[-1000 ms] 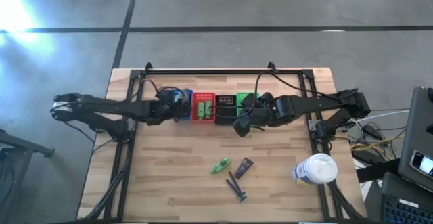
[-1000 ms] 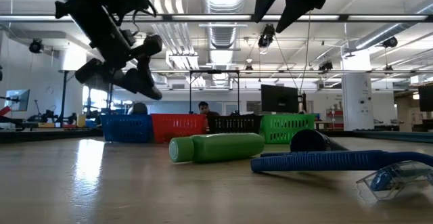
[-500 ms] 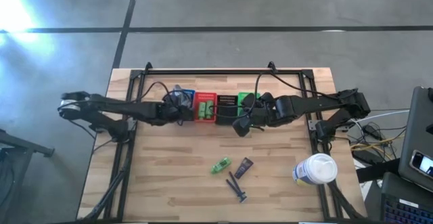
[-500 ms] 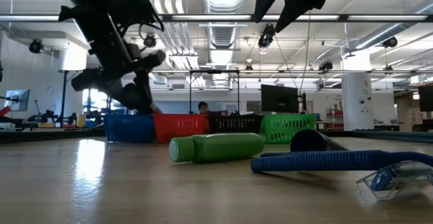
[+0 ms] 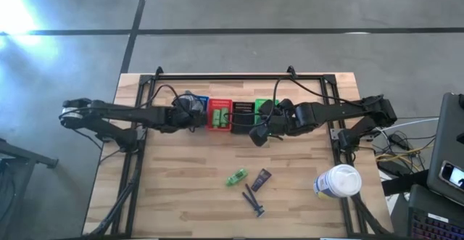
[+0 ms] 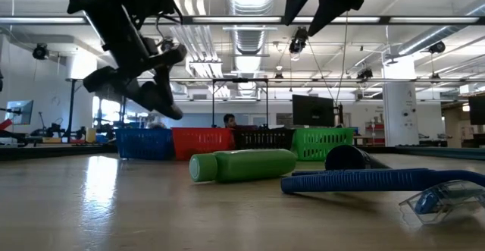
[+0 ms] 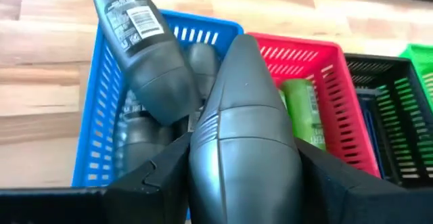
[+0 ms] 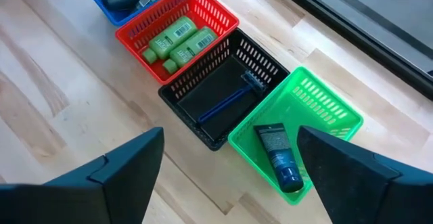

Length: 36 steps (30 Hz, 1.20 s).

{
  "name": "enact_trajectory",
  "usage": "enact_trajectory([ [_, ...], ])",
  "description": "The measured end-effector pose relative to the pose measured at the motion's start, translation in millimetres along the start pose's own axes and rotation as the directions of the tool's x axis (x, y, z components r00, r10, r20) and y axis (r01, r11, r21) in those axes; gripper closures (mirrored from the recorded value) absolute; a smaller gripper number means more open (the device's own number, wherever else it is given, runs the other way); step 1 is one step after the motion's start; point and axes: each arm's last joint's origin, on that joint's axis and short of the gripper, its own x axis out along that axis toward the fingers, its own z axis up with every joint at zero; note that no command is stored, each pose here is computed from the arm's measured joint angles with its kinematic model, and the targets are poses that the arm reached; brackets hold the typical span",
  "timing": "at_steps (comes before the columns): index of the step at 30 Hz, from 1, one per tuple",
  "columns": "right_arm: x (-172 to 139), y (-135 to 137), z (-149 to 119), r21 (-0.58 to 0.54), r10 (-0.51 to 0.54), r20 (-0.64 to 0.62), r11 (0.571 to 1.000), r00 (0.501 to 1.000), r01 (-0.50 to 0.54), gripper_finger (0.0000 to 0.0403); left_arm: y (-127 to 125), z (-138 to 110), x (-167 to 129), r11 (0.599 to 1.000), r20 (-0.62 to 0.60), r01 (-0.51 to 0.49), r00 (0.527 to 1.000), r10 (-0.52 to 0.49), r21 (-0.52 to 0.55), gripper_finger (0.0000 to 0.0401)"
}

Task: Pick & Place Travel size toiletries
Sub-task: Put the deodorant into the blue basket, then put the shave cream into the green basket

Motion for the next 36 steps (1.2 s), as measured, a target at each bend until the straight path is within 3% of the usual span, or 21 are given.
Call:
enact_trajectory([
  [10,0.0,0.0,0.0,-0.001,0.0,0.0,1.0,1.0,0.0,0.0049,-1.2,-1.2,6.0,0.999,0.075,-0.034,0.997,0.034,0.006,0.0184],
  [24,0.4,-1.7,-2.0,-0.032,-0.013,-0.021,0.999,1.0,0.012,0.008,-1.5,-8.6,16.0,0.996,0.046,-0.073,0.996,0.07,0.057,0.015],
  [31,0.5,-1.7,-2.2,-0.034,-0.014,-0.022,0.999,1.0,0.013,0.0085,0.5,-4.3,9.6,0.98,0.061,-0.075,0.996,0.065,0.186,0.0145],
  [36,1.0,-1.5,-2.4,-0.038,-0.014,-0.022,0.999,1.0,0.013,0.0073,-2.6,1.4,10.5,0.971,0.167,-0.095,0.984,0.059,0.219,0.0149],
])
